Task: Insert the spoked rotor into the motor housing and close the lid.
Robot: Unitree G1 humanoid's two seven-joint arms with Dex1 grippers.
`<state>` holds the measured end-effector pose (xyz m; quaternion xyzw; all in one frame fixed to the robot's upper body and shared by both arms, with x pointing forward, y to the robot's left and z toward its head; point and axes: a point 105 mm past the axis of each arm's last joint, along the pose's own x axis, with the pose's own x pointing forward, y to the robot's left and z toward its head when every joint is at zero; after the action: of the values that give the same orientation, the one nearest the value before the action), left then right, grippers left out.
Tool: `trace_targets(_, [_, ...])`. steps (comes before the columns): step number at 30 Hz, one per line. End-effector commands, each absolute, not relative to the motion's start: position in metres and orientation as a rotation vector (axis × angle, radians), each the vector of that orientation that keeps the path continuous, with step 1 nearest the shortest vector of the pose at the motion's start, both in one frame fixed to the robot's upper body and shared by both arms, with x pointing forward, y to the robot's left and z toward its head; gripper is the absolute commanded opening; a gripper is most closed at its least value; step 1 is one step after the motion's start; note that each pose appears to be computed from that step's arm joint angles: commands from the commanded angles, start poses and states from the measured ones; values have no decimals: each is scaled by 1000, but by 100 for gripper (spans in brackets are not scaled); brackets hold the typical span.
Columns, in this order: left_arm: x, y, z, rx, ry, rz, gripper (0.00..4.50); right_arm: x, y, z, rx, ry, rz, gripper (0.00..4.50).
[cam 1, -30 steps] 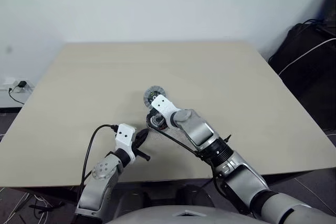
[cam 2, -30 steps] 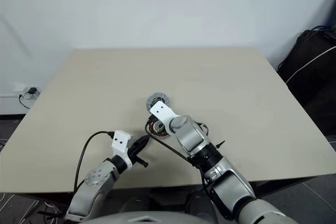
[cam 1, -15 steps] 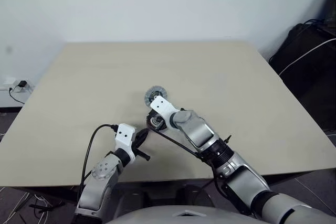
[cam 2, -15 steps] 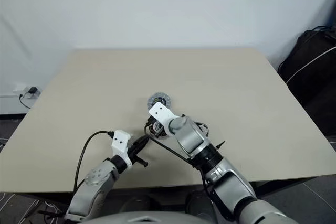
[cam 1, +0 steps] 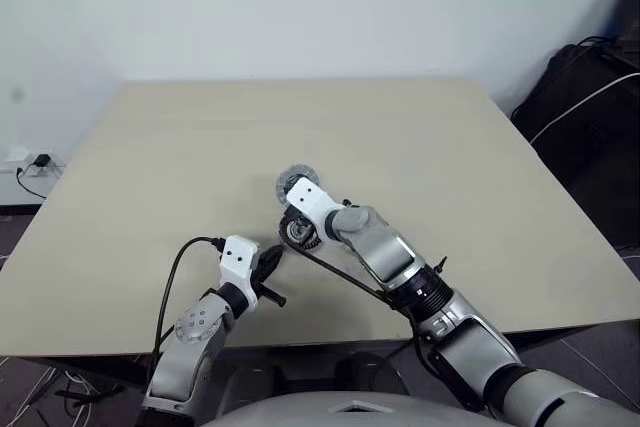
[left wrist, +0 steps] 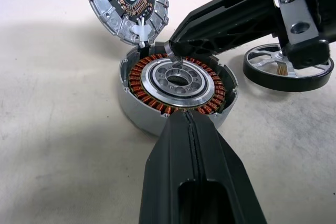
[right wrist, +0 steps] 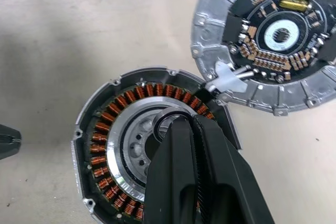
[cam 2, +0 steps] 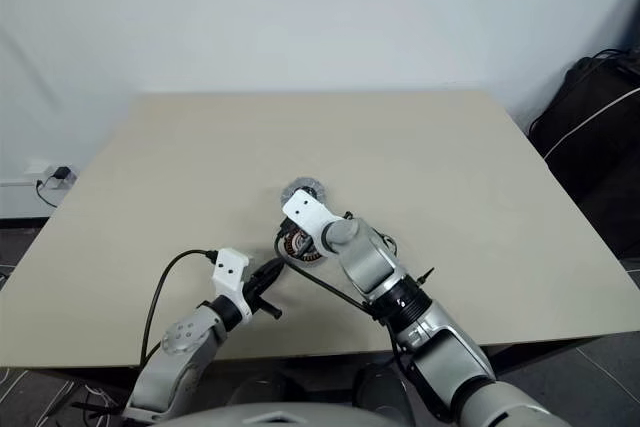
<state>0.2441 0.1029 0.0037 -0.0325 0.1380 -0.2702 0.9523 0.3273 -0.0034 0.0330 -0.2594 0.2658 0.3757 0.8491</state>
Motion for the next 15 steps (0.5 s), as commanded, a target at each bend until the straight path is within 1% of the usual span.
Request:
trace_targets(1, [246,103,10,-69,252,-546,0,331,3,49,-613,476,819,3])
trace_targets(7, [245,103,9,-69,255,-543,0,329,1,45,-687,482,845,3])
trace_targets(15, [245,103,9,-70,255,-544,0,331,-4,42,-718,493,832,3])
